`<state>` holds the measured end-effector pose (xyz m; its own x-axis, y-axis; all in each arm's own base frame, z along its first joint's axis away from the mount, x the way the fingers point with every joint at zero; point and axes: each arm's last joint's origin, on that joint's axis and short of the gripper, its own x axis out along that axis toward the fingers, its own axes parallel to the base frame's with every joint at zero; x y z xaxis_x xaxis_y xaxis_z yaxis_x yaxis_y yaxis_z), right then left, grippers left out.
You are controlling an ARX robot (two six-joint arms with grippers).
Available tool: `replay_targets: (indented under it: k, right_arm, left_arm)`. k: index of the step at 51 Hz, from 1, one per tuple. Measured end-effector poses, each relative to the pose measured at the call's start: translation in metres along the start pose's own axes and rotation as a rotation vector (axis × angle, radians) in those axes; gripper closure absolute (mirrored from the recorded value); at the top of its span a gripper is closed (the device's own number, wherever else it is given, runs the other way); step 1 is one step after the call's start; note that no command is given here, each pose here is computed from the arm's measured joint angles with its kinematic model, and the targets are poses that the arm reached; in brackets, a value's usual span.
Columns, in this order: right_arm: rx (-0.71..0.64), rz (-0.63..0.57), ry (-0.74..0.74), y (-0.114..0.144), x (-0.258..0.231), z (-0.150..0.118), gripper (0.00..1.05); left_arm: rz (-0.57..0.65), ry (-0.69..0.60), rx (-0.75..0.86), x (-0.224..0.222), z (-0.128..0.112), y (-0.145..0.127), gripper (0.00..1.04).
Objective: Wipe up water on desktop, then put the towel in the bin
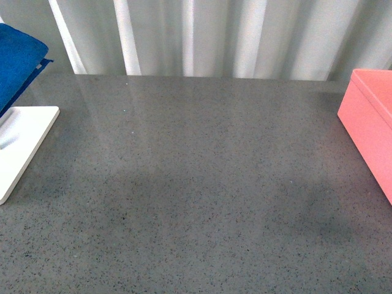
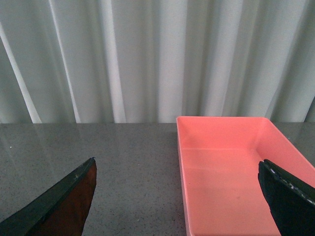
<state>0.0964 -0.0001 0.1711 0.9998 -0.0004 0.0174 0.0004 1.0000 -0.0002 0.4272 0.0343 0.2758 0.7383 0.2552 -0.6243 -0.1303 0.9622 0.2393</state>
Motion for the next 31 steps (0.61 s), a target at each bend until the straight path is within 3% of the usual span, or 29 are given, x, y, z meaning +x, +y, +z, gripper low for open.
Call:
replay_targets:
  k: [12, 31]
  right_arm:
    - [0.000, 0.000, 0.000, 0.000, 0.000, 0.000, 0.07]
    - [0.000, 0.000, 0.000, 0.000, 0.000, 0.000, 0.07]
  left_arm:
    - [0.023, -0.003, 0.028, 0.028, -0.036, 0.019, 0.07]
    - [0.015, 0.093, 0.016, 0.074, -0.059, 0.018, 0.07]
